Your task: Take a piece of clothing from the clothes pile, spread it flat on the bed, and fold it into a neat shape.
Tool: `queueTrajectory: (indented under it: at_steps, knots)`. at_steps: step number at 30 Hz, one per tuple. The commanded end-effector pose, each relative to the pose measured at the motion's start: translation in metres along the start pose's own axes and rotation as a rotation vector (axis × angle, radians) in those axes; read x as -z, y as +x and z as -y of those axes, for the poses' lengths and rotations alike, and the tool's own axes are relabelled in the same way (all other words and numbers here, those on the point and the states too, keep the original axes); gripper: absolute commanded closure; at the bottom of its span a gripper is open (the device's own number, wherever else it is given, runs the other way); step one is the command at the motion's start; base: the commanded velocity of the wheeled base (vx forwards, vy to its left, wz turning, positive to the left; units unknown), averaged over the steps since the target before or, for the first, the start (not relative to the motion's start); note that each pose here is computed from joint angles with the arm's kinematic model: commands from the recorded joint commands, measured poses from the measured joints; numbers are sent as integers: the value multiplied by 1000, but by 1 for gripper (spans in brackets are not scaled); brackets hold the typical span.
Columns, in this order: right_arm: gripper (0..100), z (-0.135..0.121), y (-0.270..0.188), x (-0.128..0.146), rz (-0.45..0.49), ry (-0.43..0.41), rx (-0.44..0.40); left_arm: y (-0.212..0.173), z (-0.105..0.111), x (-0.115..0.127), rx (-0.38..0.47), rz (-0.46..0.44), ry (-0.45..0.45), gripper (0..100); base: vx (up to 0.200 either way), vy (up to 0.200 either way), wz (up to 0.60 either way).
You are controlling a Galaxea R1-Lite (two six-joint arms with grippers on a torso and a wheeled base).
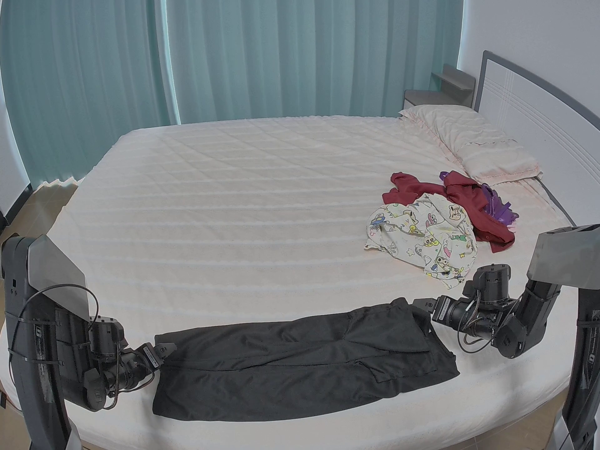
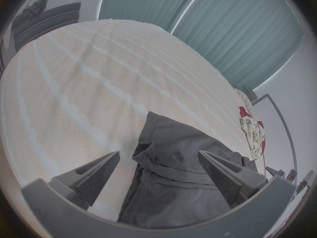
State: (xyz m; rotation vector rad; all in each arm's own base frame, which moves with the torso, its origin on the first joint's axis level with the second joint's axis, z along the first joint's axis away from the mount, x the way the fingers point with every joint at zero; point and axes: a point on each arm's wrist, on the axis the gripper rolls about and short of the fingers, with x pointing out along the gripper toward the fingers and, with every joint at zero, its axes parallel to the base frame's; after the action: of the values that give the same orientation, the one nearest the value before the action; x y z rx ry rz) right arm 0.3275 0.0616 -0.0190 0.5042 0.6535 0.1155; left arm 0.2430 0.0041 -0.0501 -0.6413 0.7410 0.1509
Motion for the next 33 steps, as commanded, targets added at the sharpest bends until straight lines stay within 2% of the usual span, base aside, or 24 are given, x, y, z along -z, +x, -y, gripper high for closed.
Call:
queueTrajectory:
  at_steps: [1, 11, 12, 21, 27, 33]
  knots:
    - [0, -2, -1, -1, 3, -3, -6, 2, 2, 1, 4, 0, 8, 0, 0, 0, 0]
    - [0, -3, -2, -1, 5, -4, -8, 5, 9, 9, 8, -17, 33, 0, 0, 0, 0]
    - [0, -3, -2, -1, 3, -4, -8, 7, 8, 8, -5, -4, 32, 100, 0, 0, 0]
    - [0, -3, -2, 1, -4, -5, -8, 7, 6, 5, -47, 33, 26, 100, 0, 0, 0]
    - [0, -3, -8, 1, -5, 1, -4, 8, 11, 0, -27, 70, 31, 100, 0, 0, 0]
    - [0, 3, -19, 16, -66, 114, 28, 2, 21, -11, 15, 127, 32, 100, 0, 0, 0]
